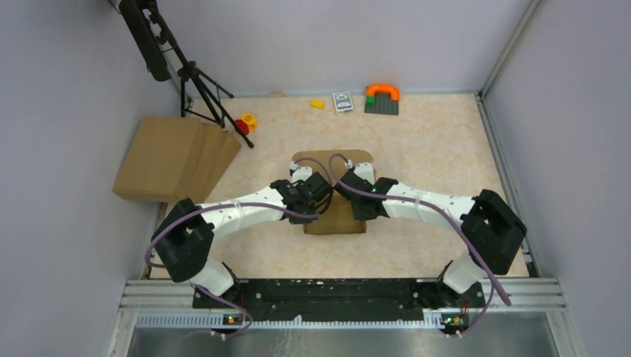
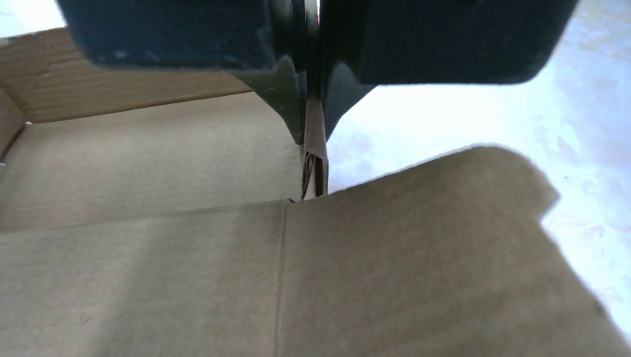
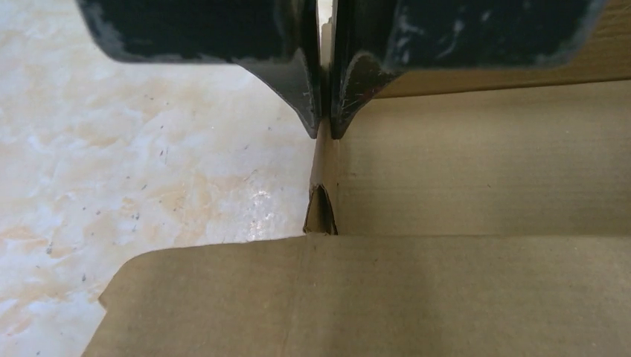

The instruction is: Fold the paper box

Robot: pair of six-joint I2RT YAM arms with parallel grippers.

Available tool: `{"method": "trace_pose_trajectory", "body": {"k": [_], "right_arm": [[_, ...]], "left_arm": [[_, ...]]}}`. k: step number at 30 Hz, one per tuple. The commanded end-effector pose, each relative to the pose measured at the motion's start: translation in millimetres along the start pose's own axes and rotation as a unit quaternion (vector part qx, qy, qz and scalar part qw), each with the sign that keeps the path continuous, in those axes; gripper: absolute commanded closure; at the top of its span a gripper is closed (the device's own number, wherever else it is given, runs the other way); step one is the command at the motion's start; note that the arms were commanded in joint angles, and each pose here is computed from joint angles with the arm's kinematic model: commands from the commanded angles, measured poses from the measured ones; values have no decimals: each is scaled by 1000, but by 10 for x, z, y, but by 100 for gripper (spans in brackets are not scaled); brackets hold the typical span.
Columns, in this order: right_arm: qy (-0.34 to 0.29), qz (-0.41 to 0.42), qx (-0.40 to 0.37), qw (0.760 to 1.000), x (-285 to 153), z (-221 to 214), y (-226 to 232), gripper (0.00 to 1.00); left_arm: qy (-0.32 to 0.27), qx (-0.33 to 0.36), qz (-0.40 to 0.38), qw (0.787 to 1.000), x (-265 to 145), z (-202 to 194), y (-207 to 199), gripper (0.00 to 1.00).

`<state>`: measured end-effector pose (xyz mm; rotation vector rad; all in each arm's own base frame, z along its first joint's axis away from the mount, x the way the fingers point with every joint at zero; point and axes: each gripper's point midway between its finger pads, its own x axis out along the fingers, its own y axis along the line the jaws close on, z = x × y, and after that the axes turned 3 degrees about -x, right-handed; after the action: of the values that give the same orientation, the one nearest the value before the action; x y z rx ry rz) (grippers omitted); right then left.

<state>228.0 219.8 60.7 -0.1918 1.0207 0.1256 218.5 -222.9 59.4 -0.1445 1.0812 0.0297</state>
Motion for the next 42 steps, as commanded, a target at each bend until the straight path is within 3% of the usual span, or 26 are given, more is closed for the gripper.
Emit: {"method": "trace_pose_trajectory", "body": {"k": [1,3,8,12,20,23,29,31,33,35,38,42], "right_arm": [[-2,-31,-2,1000,-3,7,-69,100],[-4,-21,8,1000,-10,9,-43,100],[2,-18,16,1000,-9,-15,-22,98],[9,-25,14,1000,12,-41,-38,74],[-12,0,24,1000,-100,71,-62,54],[-30,28,36,999,-211,160,-62,48],[-55,83,60,993,-323,316,-54,47],[-67,95,58,991,-402,388,-35,44],[-79,112,53,989,-468,458,-1,33],[-88,124,53,987,-503,522,15,30],[-113,154,69,979,-579,623,39,30],[-148,226,88,959,-701,641,121,32]], "left_arm": [[-9,10,37,999,-42,106,50,100],[-9,15,44,999,-50,124,59,98],[-14,21,32,999,-46,154,12,75],[-15,29,19,999,-72,180,-40,59],[-38,39,-32,998,-406,273,-23,40],[-52,42,-57,996,-578,305,17,39],[-45,28,-141,989,-736,337,18,41],[-45,32,-176,983,-800,363,-8,33],[-57,43,-207,976,-846,390,-30,20],[-72,42,-224,971,-859,443,-14,13],[-86,35,-276,957,-864,513,-90,13],[-81,37,-307,947,-831,504,-129,26]]}}
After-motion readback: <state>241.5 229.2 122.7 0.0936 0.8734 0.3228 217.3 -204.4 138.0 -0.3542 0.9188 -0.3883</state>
